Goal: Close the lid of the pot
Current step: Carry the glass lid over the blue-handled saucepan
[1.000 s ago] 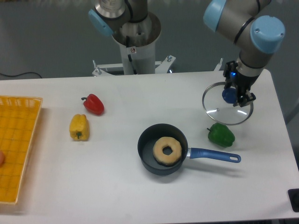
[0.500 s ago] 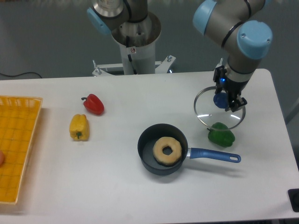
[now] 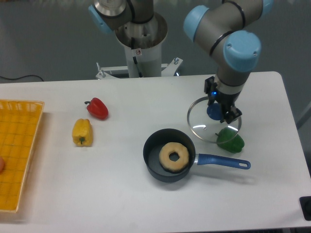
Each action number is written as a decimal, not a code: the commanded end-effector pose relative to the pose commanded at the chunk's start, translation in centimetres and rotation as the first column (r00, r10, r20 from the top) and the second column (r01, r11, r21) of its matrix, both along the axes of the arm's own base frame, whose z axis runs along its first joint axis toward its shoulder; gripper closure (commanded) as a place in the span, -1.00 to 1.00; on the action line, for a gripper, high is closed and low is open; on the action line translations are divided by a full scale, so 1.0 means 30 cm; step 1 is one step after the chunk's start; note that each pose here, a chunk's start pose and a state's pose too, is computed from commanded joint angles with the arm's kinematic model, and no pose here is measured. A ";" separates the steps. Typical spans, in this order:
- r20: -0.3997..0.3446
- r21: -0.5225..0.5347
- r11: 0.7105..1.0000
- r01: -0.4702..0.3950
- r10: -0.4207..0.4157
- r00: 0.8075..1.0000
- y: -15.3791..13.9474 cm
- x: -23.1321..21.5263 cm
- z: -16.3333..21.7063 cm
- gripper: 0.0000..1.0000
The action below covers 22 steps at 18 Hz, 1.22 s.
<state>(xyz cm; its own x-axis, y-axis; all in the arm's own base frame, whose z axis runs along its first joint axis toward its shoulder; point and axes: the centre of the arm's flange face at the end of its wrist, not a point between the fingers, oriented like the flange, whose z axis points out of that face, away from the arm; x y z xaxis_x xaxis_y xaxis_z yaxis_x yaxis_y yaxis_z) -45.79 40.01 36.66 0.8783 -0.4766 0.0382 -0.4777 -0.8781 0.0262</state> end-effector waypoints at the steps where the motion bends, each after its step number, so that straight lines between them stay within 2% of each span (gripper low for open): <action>1: 0.000 -0.001 1.000 -0.020 0.020 1.000 0.021 0.018 -0.003 -0.22; 6: 0.007 0.000 0.995 -0.097 0.097 0.995 0.081 0.079 -0.023 -0.22; 9: 0.013 -0.005 0.995 -0.100 0.100 0.995 0.096 0.107 -0.064 -0.22; 12: -0.019 0.025 0.992 -0.121 0.122 0.992 0.111 0.125 -0.101 -0.22; 22: -0.019 0.037 0.986 -0.165 0.166 0.986 0.170 0.167 -0.103 -0.22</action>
